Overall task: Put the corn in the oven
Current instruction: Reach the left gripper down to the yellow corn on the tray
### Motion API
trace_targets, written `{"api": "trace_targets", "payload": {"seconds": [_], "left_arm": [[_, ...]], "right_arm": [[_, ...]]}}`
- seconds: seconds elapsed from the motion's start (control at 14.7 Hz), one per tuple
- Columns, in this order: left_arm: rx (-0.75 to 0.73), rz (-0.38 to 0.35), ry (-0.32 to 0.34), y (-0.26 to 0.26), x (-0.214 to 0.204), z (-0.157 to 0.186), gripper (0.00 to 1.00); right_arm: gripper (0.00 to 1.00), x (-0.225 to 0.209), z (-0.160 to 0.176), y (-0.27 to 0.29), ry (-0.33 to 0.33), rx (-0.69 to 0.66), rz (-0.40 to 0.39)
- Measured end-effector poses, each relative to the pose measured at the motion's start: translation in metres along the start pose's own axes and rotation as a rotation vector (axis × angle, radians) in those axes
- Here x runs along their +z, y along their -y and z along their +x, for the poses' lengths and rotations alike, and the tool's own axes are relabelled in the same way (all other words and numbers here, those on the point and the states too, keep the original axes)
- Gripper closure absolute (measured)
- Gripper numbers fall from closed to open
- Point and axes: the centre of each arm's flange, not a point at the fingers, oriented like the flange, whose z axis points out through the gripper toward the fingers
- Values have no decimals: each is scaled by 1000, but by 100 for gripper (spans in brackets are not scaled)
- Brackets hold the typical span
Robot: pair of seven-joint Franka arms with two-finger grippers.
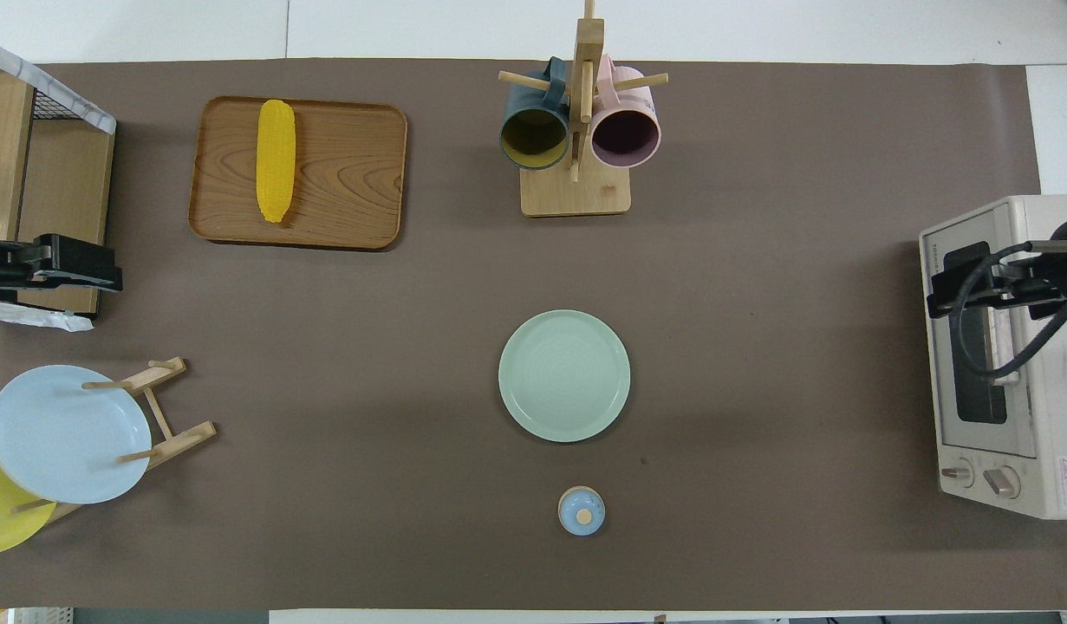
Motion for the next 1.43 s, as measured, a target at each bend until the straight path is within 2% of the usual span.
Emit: {"api": "trace_targets", "payload": {"seconds": [0.54, 0.68, 0.81, 0.95, 1.15, 1.36, 1.43], "left_arm": [[2, 0, 0, -1, 0, 0, 0], [2, -1, -4, -1, 0, 0, 0], [2, -19, -24, -3, -1, 3, 0], [6, -38, -34, -8, 8, 12, 0], [38, -46, -15, -31, 53, 43, 0], [48, -56, 30, -44, 113, 96, 0], [52, -61, 40, -49, 132, 116, 0]], "right_arm": [[0, 0, 0, 1, -2, -3, 0], [0, -1, 4, 1, -32, -4, 1], [18, 3, 14, -1, -101, -26, 2], [40, 18, 18, -14, -119, -80, 0], [72, 40, 14, -35, -92, -102, -8], [99, 59, 16, -50, -73, -111, -86], [99, 66, 19, -52, -68, -130, -115]]}}
